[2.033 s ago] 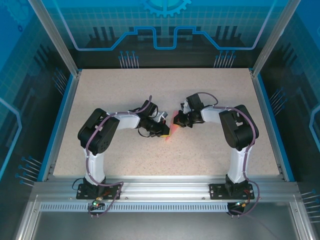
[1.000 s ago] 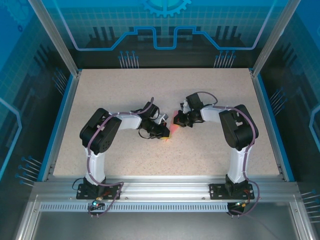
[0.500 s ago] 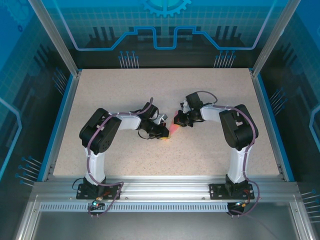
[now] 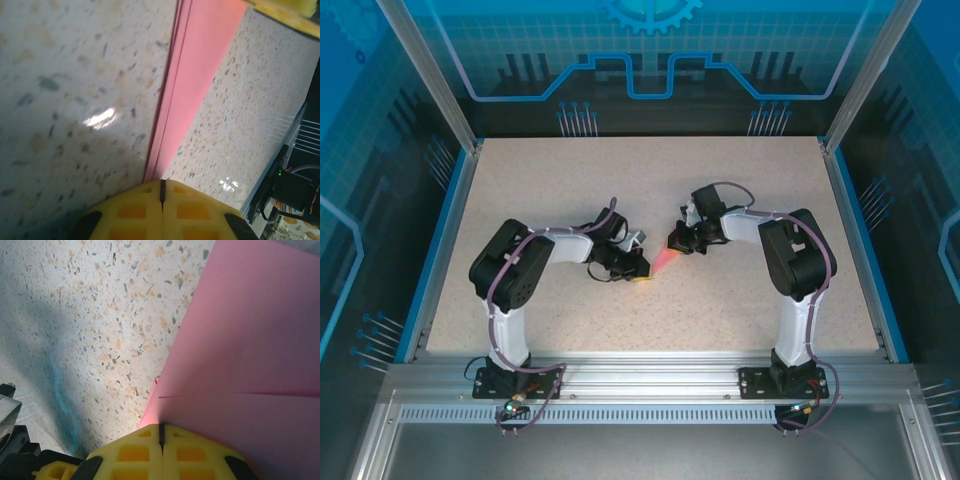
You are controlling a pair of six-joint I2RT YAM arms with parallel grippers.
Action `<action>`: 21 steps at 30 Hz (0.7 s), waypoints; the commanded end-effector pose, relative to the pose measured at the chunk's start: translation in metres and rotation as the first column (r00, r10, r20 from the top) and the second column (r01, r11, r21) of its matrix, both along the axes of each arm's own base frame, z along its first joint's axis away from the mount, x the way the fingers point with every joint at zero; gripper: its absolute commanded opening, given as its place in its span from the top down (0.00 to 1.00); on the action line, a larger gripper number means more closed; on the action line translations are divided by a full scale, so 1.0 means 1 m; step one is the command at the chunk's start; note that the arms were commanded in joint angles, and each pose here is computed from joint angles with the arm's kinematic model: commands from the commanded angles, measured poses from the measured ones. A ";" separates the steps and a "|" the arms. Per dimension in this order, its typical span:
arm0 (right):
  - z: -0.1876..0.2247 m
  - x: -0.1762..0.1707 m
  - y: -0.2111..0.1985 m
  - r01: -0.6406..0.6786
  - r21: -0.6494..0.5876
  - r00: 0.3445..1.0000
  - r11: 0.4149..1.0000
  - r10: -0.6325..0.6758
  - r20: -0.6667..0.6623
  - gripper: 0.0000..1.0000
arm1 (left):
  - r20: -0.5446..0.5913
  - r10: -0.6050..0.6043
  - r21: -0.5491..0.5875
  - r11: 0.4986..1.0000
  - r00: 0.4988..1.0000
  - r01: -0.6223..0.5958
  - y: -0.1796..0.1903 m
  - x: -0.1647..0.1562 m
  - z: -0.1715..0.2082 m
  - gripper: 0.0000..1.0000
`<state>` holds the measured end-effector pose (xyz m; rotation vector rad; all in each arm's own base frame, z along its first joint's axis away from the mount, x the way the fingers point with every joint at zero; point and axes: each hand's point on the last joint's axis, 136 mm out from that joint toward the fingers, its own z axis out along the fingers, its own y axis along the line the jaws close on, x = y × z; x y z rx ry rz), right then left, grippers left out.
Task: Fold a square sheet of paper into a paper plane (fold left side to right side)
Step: Fold the wing for the fifth time at the center of the table.
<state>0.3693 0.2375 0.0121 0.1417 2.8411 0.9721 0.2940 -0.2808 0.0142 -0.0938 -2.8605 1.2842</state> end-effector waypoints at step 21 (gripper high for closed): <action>0.083 0.009 -0.025 0.060 -0.135 0.971 0.989 -0.027 0.236 0.62 | 0.235 0.141 -0.036 0.990 0.962 -0.137 0.023 0.030 0.083 0.66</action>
